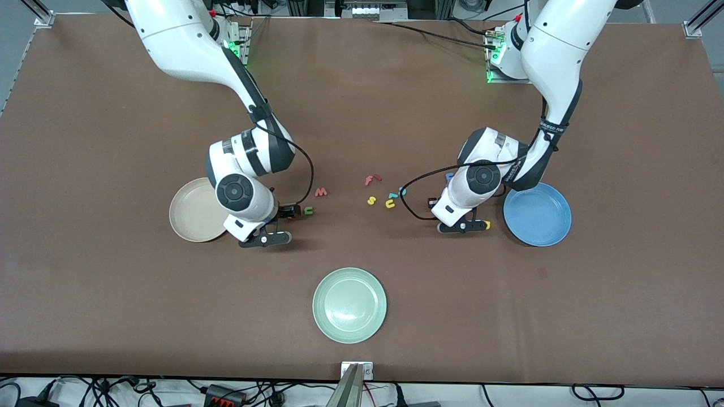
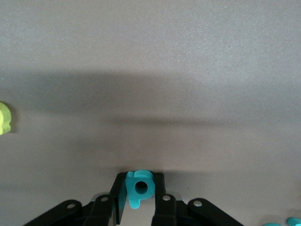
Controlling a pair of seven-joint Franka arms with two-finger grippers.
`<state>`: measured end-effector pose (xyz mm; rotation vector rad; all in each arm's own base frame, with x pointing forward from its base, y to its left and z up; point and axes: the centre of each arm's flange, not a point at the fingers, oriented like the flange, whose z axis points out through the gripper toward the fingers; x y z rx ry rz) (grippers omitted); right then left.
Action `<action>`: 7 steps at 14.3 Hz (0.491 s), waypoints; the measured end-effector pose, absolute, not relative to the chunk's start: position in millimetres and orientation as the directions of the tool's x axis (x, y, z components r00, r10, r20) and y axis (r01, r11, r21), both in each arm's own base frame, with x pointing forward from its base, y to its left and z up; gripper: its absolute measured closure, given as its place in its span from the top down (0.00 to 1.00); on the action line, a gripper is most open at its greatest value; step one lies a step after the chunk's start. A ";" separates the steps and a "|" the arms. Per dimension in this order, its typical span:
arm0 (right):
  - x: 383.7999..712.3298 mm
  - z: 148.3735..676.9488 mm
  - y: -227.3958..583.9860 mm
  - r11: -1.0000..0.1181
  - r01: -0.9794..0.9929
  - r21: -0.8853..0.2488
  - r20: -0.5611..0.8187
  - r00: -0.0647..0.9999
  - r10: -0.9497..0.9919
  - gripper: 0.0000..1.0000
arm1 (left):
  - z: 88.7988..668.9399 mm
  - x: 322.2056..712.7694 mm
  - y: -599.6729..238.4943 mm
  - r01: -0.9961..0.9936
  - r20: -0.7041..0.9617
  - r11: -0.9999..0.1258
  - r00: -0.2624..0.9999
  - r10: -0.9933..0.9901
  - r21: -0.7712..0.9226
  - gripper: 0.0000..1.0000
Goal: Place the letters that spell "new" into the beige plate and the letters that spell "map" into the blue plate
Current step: 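Drop the teal p on the blue plate while the right gripper grasps orange letter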
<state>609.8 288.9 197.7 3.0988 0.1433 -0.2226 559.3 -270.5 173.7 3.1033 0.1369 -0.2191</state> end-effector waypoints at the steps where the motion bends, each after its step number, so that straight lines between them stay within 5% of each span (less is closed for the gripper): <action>1: 609.9 189.6 287.4 -0.997 0.069 0.031 -0.144 0.987 0.064 1.00 | 177.0 561.2 -268.3 0.091 -0.156 -0.996 0.984 0.088 0.010 0.28; 7: 605.2 180.0 294.5 -0.999 -0.012 0.047 -0.146 0.989 -0.018 0.99 | 271.8 596.4 -206.4 -0.013 -0.150 -0.985 0.989 0.012 -0.171 0.28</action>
